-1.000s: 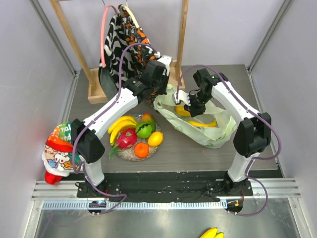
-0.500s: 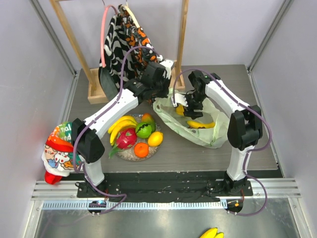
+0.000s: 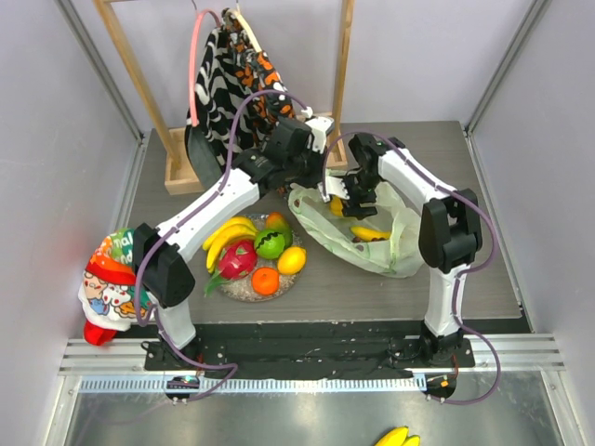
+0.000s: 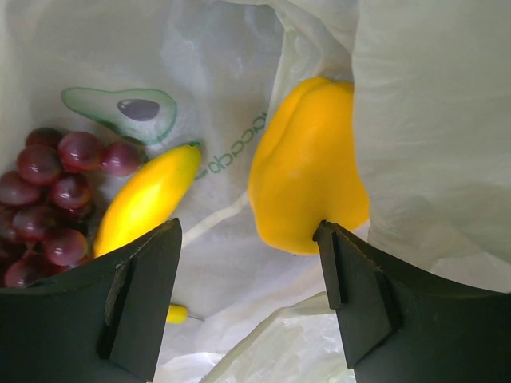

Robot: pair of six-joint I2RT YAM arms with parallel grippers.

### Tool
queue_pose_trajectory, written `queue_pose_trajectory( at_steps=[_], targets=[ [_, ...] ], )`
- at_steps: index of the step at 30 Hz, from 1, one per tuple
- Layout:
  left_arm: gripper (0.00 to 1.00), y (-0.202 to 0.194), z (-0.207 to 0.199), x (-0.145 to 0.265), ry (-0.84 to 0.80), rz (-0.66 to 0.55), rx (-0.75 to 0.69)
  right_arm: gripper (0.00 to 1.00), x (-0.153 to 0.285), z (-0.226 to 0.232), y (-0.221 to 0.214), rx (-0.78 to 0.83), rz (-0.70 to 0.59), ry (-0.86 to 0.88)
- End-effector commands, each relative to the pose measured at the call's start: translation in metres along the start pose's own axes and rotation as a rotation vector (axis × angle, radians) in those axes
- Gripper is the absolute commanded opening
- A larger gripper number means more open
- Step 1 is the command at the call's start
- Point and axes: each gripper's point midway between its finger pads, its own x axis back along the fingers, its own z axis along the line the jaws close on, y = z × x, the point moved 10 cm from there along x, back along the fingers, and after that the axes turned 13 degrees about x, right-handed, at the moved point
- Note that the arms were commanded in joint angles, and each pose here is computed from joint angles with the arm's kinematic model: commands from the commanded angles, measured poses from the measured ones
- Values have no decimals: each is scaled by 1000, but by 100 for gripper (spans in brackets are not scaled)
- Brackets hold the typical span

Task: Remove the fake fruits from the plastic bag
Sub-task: Take out the fake fruit from the plastic bag.

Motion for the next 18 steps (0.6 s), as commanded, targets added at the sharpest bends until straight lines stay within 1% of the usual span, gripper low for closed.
queue_pose_trajectory(
  at_steps=[1, 7, 13, 18],
  targets=[
    [0, 8, -20, 21, -94, -49, -48, 77, 1, -13, 0, 50, -1, -33],
    [0, 3, -26, 24, -103, -41, -70, 76, -9, -19, -2, 52, -12, -13],
    [0, -1, -28, 26, -107, -35, -86, 76, -15, -22, -7, 22, 10, -3],
    [0, -2, -31, 28, -117, -34, -91, 74, -20, -23, -7, 3, 15, -13]
  ],
)
